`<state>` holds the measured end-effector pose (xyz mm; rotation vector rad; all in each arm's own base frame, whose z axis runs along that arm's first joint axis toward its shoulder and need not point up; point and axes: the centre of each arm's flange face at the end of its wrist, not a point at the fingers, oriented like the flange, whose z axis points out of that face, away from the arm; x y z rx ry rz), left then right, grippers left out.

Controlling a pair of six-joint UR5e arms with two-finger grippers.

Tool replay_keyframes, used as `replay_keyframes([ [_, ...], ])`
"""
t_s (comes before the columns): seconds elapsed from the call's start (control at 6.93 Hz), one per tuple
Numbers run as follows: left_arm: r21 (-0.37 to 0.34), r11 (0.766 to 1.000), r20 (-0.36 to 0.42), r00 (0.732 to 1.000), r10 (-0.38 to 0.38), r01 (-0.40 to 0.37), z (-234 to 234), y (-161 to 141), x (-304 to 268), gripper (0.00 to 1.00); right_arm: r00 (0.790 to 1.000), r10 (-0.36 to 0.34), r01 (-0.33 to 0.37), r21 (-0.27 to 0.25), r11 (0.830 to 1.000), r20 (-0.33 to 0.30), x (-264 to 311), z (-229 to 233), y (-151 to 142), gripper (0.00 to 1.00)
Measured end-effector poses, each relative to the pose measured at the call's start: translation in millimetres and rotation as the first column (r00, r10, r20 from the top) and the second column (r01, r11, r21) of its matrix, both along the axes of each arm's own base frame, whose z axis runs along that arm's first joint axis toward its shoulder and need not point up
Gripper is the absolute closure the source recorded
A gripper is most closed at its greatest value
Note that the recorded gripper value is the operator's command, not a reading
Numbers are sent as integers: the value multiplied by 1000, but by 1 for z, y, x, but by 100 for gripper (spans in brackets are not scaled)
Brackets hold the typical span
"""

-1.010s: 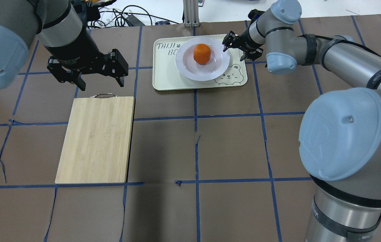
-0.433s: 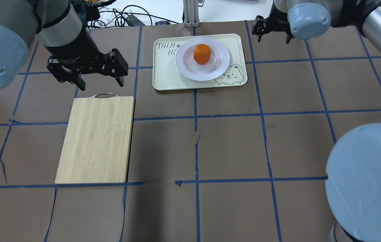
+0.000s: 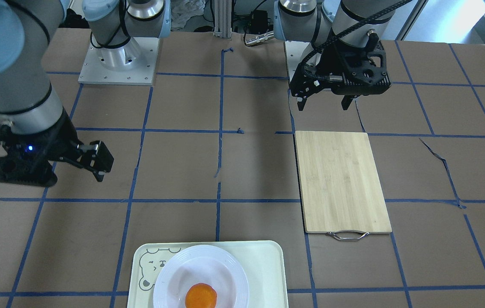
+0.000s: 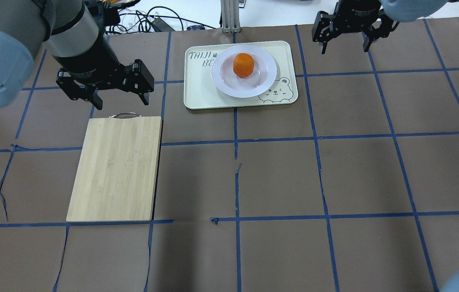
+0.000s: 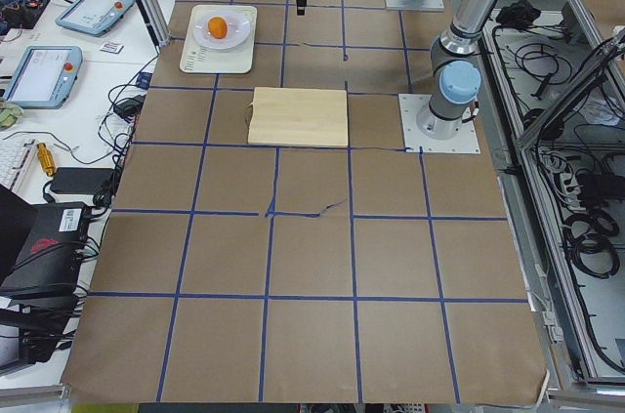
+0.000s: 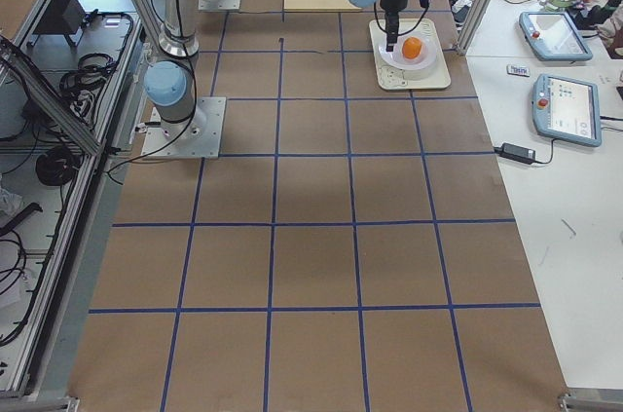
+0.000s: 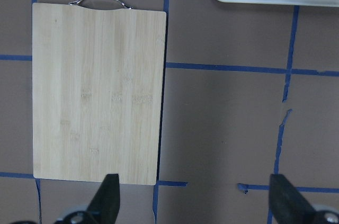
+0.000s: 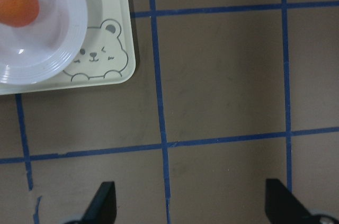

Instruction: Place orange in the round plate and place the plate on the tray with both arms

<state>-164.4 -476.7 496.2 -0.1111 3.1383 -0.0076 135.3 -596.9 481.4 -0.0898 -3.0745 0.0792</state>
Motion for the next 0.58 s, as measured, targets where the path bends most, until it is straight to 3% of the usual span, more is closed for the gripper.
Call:
replay_keyframes([
  [0.14,0,1000,0,1000,0,0,0,0,0,0,999,4,-5,17,1000,32,3,14,16,0],
  [0.58,-3,1000,1,1000,1,-1,1,0,1,0,997,59,-61,31,998,59,1,14,19,0],
])
